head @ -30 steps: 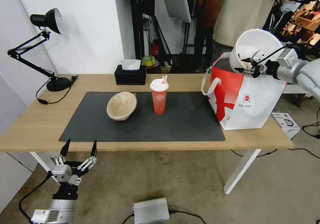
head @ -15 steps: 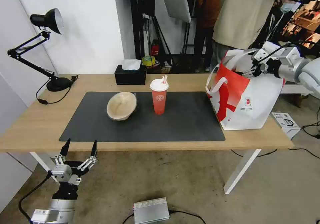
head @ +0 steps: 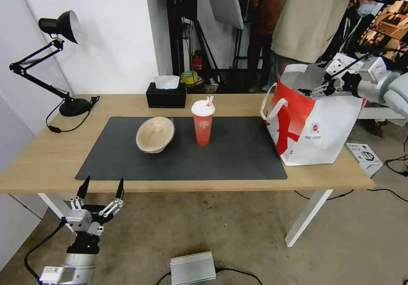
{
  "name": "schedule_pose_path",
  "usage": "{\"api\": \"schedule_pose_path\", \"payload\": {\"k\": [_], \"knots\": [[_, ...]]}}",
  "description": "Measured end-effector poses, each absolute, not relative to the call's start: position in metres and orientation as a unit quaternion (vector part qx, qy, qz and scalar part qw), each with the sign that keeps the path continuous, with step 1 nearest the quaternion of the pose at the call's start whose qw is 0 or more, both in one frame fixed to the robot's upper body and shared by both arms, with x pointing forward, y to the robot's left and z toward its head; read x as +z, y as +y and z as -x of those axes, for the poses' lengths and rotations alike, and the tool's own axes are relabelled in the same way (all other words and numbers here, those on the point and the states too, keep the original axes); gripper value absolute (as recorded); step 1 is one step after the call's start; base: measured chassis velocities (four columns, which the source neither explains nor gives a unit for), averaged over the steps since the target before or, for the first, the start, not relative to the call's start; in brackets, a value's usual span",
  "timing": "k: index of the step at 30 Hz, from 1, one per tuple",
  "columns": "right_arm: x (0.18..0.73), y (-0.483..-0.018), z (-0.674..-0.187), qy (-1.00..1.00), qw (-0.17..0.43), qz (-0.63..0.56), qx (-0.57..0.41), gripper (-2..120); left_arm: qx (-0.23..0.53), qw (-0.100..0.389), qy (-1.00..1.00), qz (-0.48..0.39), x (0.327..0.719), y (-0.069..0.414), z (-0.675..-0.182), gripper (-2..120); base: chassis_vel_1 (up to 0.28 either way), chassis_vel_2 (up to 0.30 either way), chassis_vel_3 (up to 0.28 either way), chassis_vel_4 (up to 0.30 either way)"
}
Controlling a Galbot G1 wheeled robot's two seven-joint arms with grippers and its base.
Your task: Pick up the trash from the table and place it into the takeout bag.
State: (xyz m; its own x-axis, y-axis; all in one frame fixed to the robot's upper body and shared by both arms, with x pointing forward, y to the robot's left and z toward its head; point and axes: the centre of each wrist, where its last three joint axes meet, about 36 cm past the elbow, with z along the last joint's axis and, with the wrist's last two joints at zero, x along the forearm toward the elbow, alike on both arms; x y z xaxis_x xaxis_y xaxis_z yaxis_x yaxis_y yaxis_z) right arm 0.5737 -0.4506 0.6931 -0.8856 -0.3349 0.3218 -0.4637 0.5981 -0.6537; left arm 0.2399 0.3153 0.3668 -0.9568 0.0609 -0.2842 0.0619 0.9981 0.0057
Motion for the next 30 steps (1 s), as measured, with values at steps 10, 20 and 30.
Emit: {"api": "schedule_pose_path", "payload": {"k": [10, 20, 30], "knots": [[0.705, -0.447, -0.566, -0.893, 0.068, -0.227, 0.383, 100, -0.001, 0.145, 0.989, -0.031, 0.367, 0.316, -0.24, 100, 0.0, 0.0, 0.0, 0.0], [0.713, -0.437, -0.549, -0.913, 0.056, -0.225, 0.337, 100, 0.002, 0.15, 0.988, -0.031, 0.372, 0.317, -0.239, 100, 0.0, 0.0, 0.0, 0.0], [0.677, -0.395, -0.514, -0.946, -0.02, -0.182, 0.269, 100, 0.004, 0.153, 0.988, -0.032, 0.378, 0.317, -0.236, 100, 0.0, 0.0, 0.0, 0.0]]}}
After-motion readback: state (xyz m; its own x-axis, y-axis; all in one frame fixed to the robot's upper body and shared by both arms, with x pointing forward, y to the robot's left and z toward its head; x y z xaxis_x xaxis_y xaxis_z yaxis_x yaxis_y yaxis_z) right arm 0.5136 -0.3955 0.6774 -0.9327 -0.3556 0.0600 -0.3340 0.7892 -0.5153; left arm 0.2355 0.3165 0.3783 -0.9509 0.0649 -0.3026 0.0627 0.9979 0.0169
